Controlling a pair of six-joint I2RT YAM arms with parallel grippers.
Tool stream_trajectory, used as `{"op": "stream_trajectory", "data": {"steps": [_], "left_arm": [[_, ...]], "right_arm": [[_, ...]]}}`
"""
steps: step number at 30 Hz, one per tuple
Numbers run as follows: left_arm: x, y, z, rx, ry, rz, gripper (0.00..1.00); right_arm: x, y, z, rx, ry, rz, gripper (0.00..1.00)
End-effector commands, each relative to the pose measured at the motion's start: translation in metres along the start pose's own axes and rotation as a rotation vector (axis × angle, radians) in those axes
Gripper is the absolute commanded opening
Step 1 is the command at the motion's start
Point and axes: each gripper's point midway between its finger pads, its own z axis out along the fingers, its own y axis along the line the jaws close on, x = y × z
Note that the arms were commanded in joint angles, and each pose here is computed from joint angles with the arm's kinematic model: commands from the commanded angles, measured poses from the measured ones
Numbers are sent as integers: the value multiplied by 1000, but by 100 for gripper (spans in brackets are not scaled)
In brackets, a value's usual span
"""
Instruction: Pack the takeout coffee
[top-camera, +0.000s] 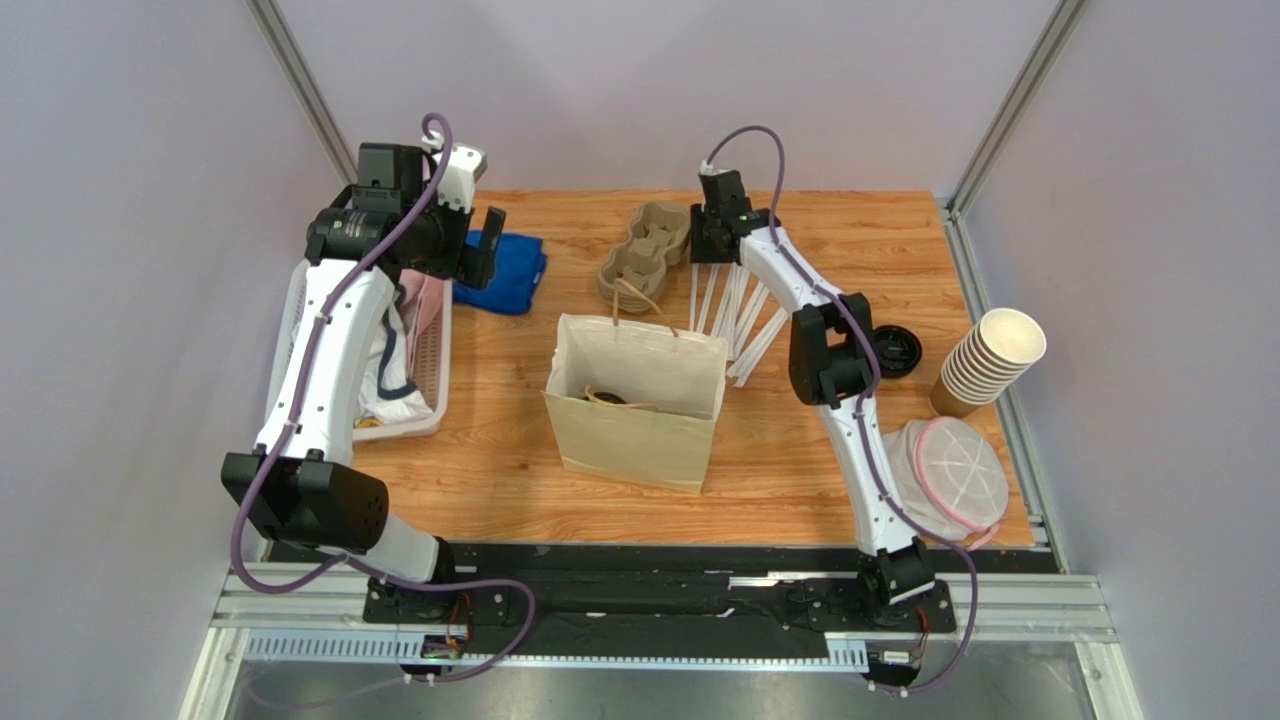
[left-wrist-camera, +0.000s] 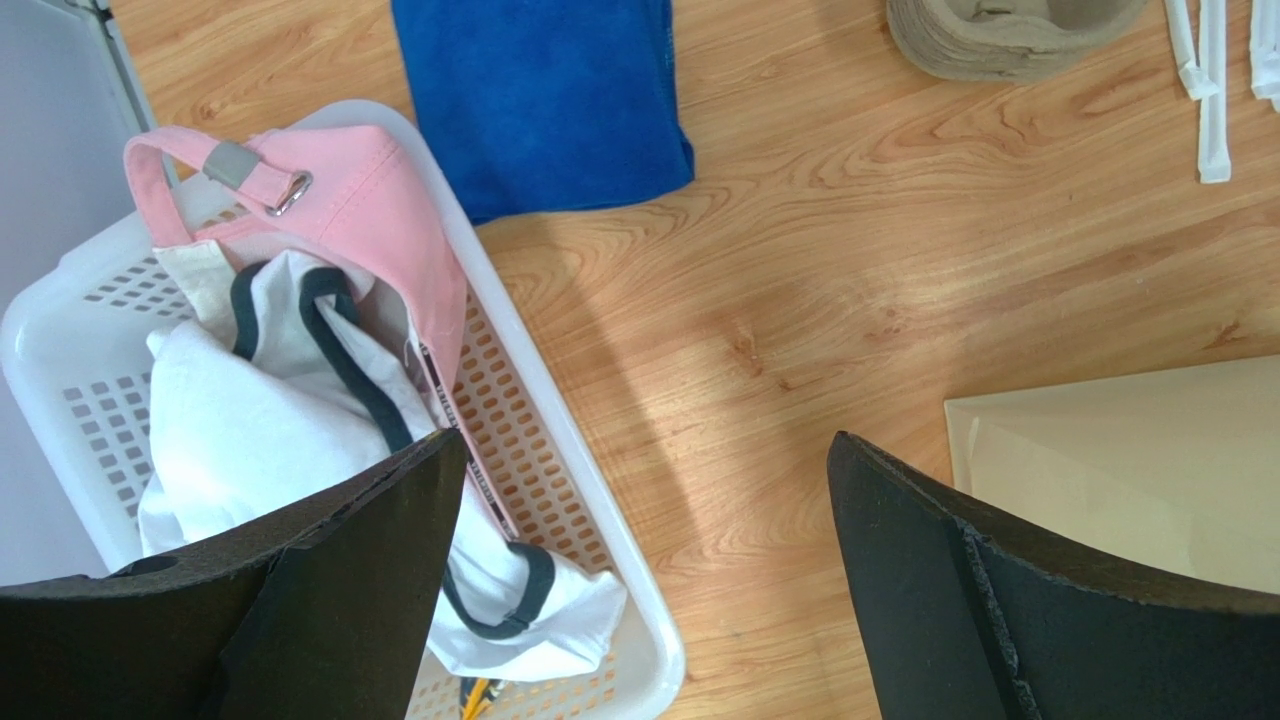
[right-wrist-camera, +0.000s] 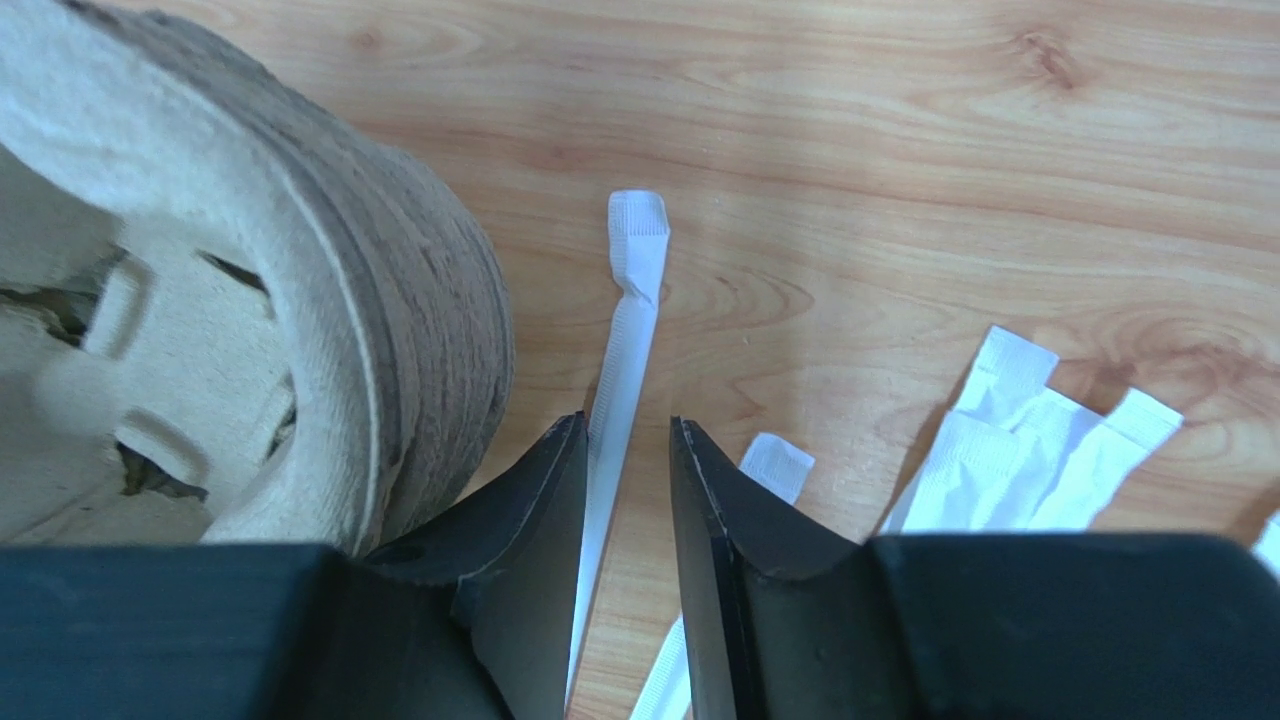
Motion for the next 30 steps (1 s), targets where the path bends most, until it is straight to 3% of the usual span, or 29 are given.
{"op": "stream_trajectory", "data": {"steps": [1, 10, 14, 19, 23, 30], "left_arm": [[-11, 6, -11, -21, -34, 27, 99], [-12, 7, -14, -22, -41, 44, 99], [-11, 5, -14, -18, -39, 30, 99], [-10, 2, -15, -6, -31, 8, 99], [-12, 2, -18, -8, -40, 1, 99], [-20, 2, -21, -7, -64, -16, 99]], "right_arm": [[15, -4, -7, 80, 58, -100, 31], [40, -20, -13, 136, 141, -126, 20], [34, 4, -21, -33, 157, -18, 0], [-24, 31, -46, -172, 32, 106, 0], [-81, 49, -96, -294, -90, 193, 0], [-155, 18, -187, -352, -269, 294, 0]]}}
